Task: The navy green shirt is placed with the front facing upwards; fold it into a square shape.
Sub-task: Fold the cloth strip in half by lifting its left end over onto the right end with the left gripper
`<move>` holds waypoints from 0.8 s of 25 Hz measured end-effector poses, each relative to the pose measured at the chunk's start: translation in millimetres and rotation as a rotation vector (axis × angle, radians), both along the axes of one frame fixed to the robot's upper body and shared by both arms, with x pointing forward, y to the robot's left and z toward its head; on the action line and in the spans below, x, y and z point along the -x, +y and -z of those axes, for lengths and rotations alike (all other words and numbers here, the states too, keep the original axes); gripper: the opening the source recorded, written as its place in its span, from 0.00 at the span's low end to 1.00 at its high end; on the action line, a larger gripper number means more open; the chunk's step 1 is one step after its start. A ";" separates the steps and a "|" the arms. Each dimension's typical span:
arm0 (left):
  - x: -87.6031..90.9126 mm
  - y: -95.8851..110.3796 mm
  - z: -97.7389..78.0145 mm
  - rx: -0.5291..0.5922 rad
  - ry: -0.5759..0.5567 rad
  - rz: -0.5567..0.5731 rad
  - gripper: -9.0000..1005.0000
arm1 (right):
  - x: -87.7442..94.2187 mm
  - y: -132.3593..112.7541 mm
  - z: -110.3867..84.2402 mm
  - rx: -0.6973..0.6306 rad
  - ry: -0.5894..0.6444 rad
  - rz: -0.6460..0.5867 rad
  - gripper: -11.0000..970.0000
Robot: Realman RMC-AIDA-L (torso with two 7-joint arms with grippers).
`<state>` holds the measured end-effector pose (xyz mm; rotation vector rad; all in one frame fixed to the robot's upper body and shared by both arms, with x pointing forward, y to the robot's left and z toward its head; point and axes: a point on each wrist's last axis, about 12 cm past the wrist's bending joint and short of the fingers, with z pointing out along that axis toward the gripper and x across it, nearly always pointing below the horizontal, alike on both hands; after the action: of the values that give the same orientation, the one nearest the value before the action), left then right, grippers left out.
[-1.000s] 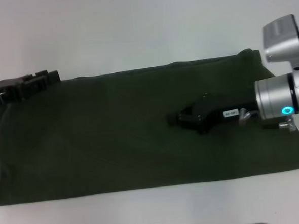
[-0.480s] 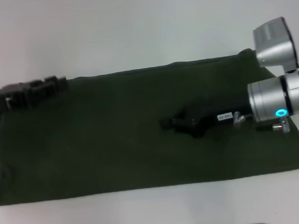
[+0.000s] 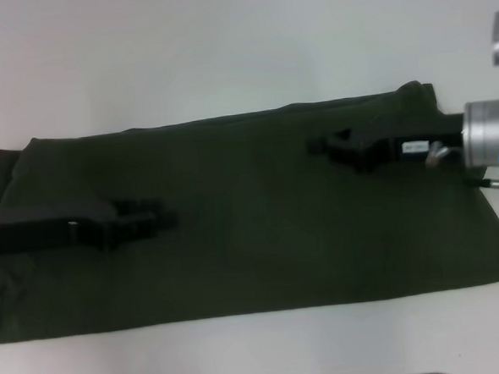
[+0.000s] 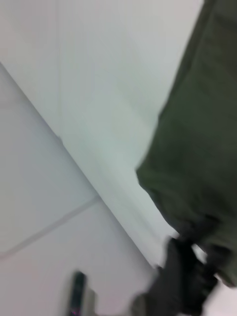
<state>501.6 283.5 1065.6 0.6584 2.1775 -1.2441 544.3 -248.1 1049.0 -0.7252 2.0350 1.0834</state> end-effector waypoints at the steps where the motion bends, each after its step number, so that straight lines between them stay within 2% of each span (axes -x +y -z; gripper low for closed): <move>1: 0.3 -3.4 0.8 -0.004 0.003 0.017 0.44 | -0.9 -4.1 -1.0 -0.006 0.004 0.025 0.03; 8: 6.1 -15.1 5.8 -0.045 0.041 0.123 0.44 | -1.9 -32.1 -5.6 -0.040 0.009 0.170 0.03; 20: 10.6 -21.5 17.2 -0.096 0.110 0.182 0.44 | 0.3 -41.2 -5.9 -0.049 0.016 0.204 0.03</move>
<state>491.0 262.0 1048.4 0.8632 2.3217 -1.3006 544.0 -289.3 1054.8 -0.4737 2.0378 1.0201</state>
